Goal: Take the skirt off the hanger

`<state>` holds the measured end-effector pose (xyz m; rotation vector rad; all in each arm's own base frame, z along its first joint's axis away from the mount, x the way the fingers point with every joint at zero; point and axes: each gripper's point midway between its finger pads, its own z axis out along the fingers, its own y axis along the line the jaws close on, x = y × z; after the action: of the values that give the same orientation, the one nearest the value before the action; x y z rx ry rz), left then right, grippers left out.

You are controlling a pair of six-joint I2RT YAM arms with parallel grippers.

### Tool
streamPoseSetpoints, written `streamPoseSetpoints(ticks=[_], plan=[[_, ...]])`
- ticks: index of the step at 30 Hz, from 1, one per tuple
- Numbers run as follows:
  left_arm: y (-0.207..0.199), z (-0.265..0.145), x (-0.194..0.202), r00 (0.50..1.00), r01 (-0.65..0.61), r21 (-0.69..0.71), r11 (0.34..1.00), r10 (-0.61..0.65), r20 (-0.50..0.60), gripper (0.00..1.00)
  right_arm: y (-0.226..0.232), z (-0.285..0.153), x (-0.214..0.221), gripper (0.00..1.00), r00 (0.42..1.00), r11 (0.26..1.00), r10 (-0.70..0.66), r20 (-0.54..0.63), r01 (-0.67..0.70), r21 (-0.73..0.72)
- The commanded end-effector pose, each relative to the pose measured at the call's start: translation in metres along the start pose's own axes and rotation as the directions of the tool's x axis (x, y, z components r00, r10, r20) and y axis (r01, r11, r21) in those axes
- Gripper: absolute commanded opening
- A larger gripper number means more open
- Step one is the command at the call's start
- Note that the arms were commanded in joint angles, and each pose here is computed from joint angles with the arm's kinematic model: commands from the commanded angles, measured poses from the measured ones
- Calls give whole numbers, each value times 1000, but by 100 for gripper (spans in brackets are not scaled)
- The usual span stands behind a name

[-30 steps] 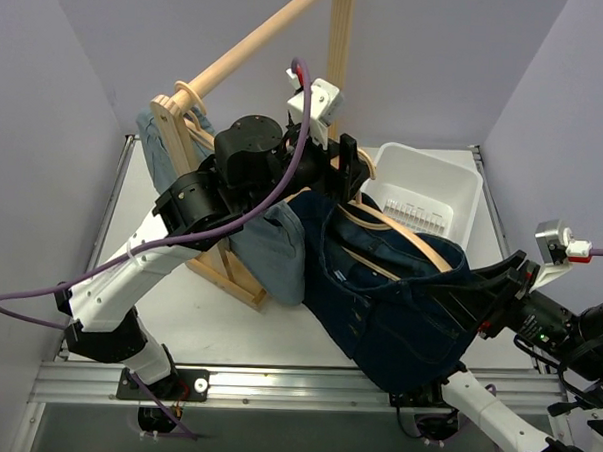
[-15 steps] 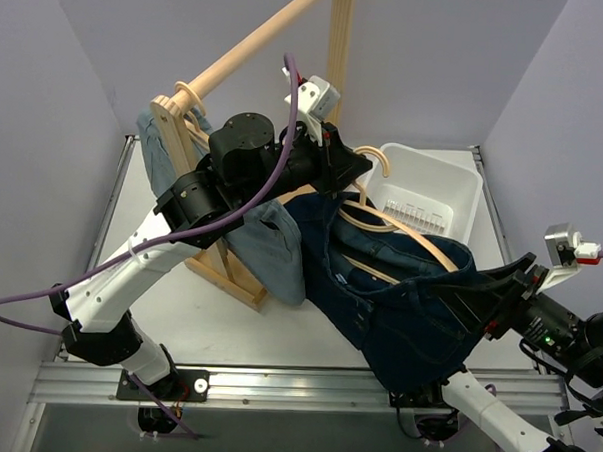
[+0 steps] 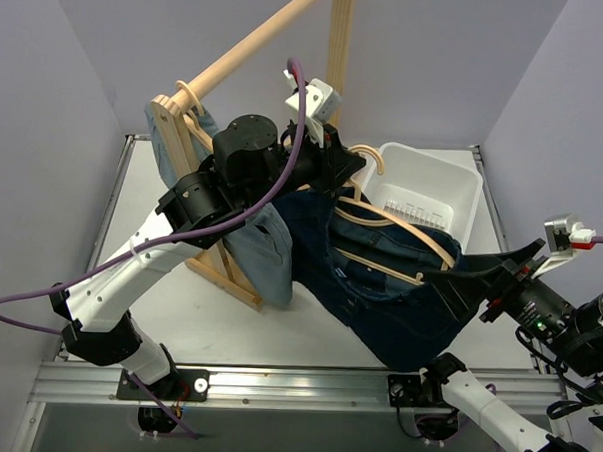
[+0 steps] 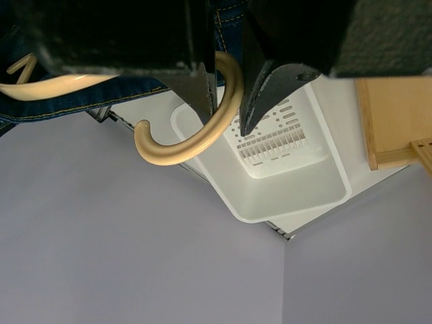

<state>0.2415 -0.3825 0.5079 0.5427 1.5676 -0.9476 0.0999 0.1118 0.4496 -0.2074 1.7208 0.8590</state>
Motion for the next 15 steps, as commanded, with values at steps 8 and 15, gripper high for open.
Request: streamPoseSetpoints(ticks=[8, 15], plan=[[8, -11, -38, 991, -5, -50, 999, 12, 132, 2, 0, 0, -33, 28, 992, 1000, -13, 125, 9, 30], [18, -12, -38, 989, -32, -98, 995, 46, 142, 2, -12, -13, -30, 0, 990, 995, 4, 143, -17, 95]])
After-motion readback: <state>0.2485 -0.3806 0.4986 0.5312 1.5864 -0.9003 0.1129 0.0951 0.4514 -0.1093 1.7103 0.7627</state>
